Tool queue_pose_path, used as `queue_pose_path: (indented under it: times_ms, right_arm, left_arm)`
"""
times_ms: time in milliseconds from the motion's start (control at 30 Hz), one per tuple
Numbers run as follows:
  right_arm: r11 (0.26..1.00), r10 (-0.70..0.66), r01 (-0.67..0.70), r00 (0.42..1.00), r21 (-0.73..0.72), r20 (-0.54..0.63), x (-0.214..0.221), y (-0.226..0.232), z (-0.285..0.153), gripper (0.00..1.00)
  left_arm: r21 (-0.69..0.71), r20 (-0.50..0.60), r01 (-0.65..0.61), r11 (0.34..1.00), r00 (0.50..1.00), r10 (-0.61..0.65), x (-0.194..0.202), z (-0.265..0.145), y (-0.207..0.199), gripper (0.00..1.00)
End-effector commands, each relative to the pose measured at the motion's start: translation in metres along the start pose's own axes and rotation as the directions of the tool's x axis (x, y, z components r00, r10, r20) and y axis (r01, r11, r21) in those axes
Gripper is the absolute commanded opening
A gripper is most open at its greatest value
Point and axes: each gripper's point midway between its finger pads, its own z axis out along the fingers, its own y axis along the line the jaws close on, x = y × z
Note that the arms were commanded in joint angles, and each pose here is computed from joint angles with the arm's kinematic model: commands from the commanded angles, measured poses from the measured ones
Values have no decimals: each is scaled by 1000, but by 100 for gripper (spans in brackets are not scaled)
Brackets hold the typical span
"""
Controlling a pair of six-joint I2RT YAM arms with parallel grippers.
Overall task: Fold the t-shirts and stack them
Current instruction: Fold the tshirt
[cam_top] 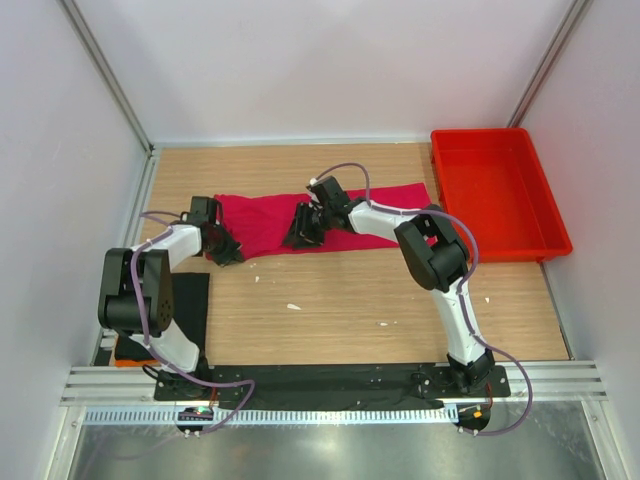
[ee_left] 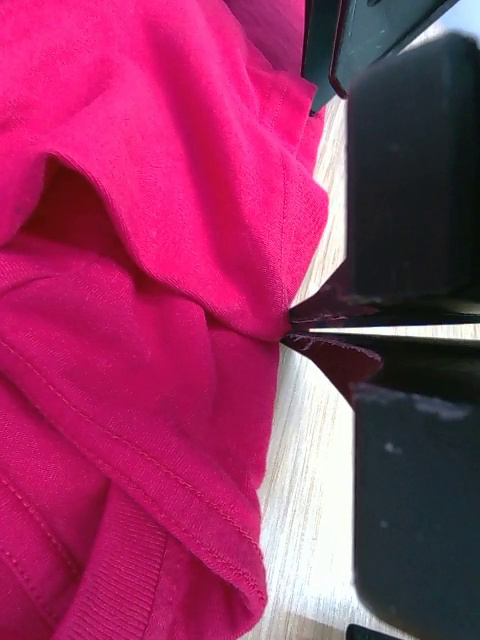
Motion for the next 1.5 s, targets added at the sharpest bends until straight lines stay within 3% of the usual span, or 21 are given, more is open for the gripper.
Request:
queue_pose_path:
  times_ms: [0,800,833,967,1000,1467]
  right_arm:
    - [999,-18,18,1000,-36,12,-5,11,-3,45]
    - [998,40,-39,998,-46,37,-18,13,11,39]
    - [998,37,-35,999,-47,38,-18,13,12,37]
    - [999,32,-30,999,-42,29,-17,15,6,5]
    - [999,22,-21,999,-40,27,-16,16,3,2]
    - [1000,-9,9,999,-3,31,-21,1,-28,1]
  left_arm:
    - [25,40,-13,1000,999,12,-9,-11,-8,0]
    - [66,17,-26,997,1000,25,1,-36,-15,0]
    - [67,21,-26,997,999,24,0,-37,-14,0]
    - [75,17,-25,997,1000,24,1,-38,-17,0]
    - [76,16,-26,997,1000,25,1,-38,-17,0]
    - [58,-9,-22,998,1000,23,4,-34,-14,0]
